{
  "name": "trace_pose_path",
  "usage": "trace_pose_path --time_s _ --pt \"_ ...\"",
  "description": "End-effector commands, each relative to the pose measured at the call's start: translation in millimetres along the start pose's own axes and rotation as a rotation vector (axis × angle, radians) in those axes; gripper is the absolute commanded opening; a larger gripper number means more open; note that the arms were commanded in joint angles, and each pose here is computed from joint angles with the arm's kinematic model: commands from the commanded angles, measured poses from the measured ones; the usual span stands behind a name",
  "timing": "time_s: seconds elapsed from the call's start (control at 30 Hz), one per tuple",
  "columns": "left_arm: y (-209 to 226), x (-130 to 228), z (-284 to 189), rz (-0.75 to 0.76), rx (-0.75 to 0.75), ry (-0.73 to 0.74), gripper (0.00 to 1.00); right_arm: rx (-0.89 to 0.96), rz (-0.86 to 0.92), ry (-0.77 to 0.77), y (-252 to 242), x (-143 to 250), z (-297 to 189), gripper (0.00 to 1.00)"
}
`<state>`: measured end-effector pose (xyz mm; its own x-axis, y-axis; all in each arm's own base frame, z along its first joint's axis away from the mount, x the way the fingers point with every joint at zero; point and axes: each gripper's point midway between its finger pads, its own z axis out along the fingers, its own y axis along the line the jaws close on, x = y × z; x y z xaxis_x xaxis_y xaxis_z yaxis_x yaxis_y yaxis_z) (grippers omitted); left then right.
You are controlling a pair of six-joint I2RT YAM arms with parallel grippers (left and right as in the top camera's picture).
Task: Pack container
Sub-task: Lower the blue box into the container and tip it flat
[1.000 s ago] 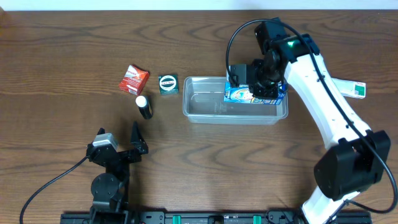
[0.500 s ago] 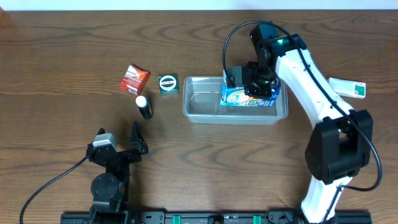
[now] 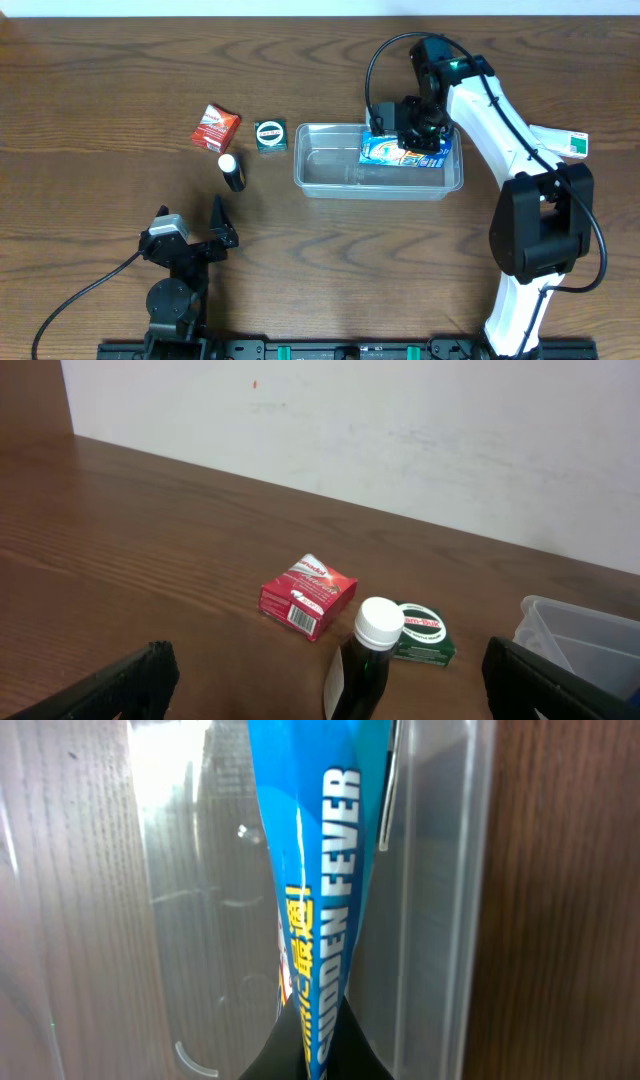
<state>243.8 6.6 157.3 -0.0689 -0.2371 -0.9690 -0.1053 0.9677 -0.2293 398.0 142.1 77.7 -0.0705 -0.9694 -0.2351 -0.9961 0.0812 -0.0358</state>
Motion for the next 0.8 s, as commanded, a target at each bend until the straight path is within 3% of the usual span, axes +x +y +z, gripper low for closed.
trace_pose_path --time_s 0.0,0.13,0.27,0.33,0.37,0.5,0.77 --pt "9.5 16.0 1.2 0.009 -0.041 0.042 0.98 0.001 -0.001 -0.024 -2.5 1.5 -1.1 0.01" --pt "9.5 16.0 1.2 0.009 -0.041 0.042 0.98 0.009 0.001 -0.027 -5.1 2.5 -1.5 0.01" --pt "9.5 16.0 1.2 0.009 -0.041 0.042 0.98 0.010 0.007 -0.027 -5.2 2.4 -1.5 0.10" --pt "9.5 16.0 1.2 0.009 -0.041 0.042 0.98 0.009 0.017 -0.027 -5.2 2.4 -1.5 0.27" --pt "9.5 16.0 1.2 0.008 -0.041 0.042 0.98 0.009 0.024 -0.027 -5.2 2.4 -1.5 0.29" --pt "9.5 16.0 1.2 0.009 -0.041 0.042 0.98 0.008 0.060 -0.028 -4.9 1.9 -1.5 0.23" --pt "9.5 16.0 1.2 0.009 -0.041 0.042 0.98 -0.011 0.235 -0.030 0.5 -3.9 -0.4 0.26"
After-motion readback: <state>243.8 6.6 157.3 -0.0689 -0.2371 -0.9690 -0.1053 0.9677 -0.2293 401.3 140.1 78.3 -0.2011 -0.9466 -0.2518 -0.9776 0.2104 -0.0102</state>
